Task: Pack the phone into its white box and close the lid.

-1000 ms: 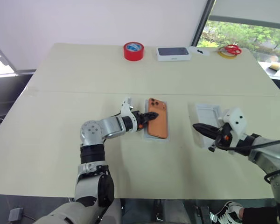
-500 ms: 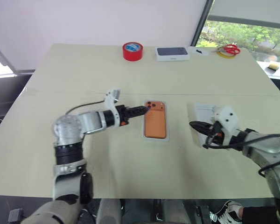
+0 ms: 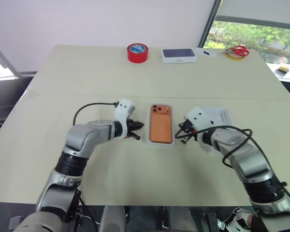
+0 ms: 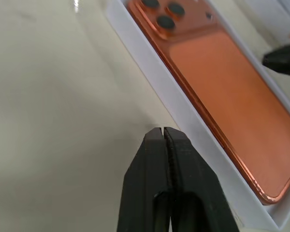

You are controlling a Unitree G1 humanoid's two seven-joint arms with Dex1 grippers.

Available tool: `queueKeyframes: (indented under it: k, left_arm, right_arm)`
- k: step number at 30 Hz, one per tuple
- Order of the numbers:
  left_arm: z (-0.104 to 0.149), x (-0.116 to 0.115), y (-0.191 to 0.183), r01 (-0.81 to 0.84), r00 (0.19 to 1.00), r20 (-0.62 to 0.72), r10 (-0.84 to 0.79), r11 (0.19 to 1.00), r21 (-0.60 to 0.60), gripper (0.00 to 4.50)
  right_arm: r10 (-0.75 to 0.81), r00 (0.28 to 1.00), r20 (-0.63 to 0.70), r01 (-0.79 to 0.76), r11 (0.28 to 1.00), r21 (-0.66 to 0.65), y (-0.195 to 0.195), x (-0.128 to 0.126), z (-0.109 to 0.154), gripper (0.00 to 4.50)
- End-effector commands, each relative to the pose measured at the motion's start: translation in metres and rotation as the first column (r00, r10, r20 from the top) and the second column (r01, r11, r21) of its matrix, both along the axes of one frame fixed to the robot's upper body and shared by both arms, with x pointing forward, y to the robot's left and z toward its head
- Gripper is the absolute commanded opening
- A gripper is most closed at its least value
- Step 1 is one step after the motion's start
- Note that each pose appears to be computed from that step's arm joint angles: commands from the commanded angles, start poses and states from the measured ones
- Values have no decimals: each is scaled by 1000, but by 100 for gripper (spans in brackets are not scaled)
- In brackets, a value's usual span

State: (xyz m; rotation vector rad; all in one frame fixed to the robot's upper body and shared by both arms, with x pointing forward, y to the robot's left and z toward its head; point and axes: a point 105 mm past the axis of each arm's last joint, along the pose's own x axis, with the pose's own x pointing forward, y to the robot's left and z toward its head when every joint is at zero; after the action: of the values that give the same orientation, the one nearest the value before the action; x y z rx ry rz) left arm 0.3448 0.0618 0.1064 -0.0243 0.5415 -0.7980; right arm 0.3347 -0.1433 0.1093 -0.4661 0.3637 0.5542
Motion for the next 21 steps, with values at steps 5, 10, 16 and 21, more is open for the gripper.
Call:
queueKeyframes:
  k: [5,10,16,21]
  left_arm:
    - [6,-4,-34,131,990,44,-131,991,-6,6]
    - [7,-15,-62,229,973,17,-228,972,-52,6]
    - [8,-34,-110,380,925,7,-380,922,-73,6]
    - [7,-50,-140,476,878,-17,-479,875,-88,6]
  right_arm:
    - [12,1000,18,-11,1000,-23,10,3,2,0]
    - [19,1000,2,-19,1000,-22,1,-7,5,0]
    - [-29,998,-47,26,998,-64,-32,-37,1,0]
    - [-77,994,-77,70,993,-92,-50,-58,-2,0]
